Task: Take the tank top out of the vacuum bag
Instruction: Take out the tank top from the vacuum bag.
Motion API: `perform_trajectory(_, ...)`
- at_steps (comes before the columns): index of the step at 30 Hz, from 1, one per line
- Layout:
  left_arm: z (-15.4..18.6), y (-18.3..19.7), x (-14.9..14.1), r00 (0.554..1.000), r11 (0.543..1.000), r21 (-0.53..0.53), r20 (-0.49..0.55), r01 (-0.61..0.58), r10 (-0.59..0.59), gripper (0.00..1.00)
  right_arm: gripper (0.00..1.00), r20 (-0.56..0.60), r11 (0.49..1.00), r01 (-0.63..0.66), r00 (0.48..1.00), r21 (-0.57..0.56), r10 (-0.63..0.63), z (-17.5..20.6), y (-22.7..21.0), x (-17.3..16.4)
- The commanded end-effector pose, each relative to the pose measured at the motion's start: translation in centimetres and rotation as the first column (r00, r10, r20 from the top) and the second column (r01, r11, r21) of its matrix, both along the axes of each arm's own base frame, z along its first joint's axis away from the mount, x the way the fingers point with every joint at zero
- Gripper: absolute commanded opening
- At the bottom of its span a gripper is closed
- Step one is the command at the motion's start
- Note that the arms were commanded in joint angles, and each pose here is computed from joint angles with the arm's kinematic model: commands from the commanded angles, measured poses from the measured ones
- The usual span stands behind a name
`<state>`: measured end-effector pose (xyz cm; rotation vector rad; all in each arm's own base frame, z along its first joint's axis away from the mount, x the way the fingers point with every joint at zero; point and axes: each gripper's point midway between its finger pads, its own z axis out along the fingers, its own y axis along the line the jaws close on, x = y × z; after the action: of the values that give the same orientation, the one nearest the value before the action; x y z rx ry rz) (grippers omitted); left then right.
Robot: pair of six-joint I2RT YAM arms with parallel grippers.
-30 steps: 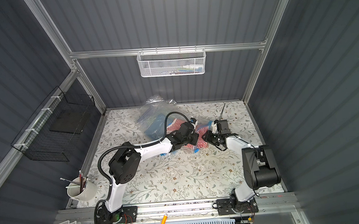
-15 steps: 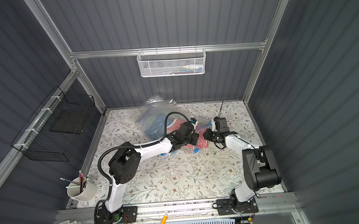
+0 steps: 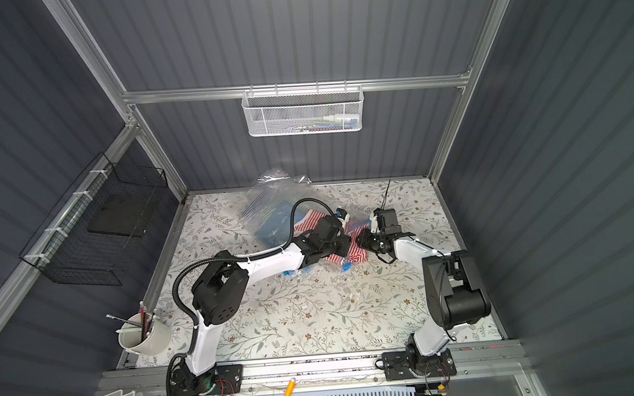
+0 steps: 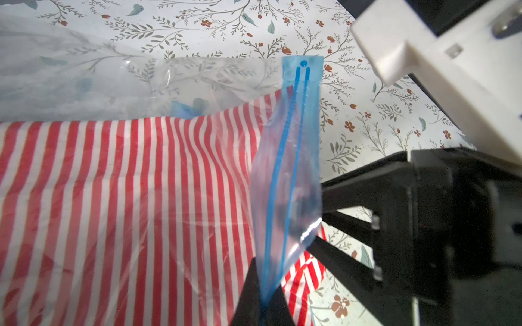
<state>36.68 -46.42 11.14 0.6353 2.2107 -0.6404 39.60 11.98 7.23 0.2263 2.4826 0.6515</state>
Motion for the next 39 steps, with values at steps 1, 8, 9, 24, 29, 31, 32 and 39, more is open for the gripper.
perform_trajectory(1,0.7,-0.4,0.3,1.0,1.0,-0.021,-0.005,-0.001,0.001,0.0,0.39,0.023,1.0,-0.022,0.999,0.014,0.022,0.4,0.8,1.0)
perform_trajectory(8,1.5,0.0,0.3,1.0,1.0,-0.023,0.009,-0.008,0.008,0.0,0.34,0.006,0.998,0.002,1.0,-0.064,-0.002,-1.0,0.7,2.1)
perform_trajectory(9,1.5,0.0,0.3,1.0,1.0,-0.02,0.01,-0.007,0.007,0.0,0.27,0.001,0.998,-0.004,1.0,-0.061,0.004,-1.2,0.9,2.1)
perform_trajectory(24,0.8,3.7,3.2,0.963,0.959,0.094,0.052,-0.268,0.264,0.0,0.0,0.062,1.0,-0.01,0.998,-0.002,0.01,2.5,1.2,0.2)
perform_trajectory(29,0.7,4.6,3.8,0.944,0.939,0.107,0.076,-0.327,0.32,0.0,0.0,0.078,1.0,-0.013,0.997,0.012,0.012,3.6,1.1,-0.6)
perform_trajectory(31,0.3,4.5,4.0,0.944,0.936,0.124,0.075,-0.328,0.321,0.0,0.0,0.079,1.0,-0.012,0.997,0.028,0.01,4.1,1.1,-0.9)
perform_trajectory(32,-0.1,4.4,4.1,0.945,0.936,0.133,0.071,-0.326,0.32,0.0,0.0,0.083,0.999,-0.012,0.997,0.04,0.009,4.5,1.2,-1.0)
perform_trajectory(39,-1.0,4.4,4.0,0.945,0.933,0.147,0.057,-0.327,0.322,0.0,0.0,0.12,0.997,0.028,0.992,0.074,-0.037,7.0,-0.1,-1.4)
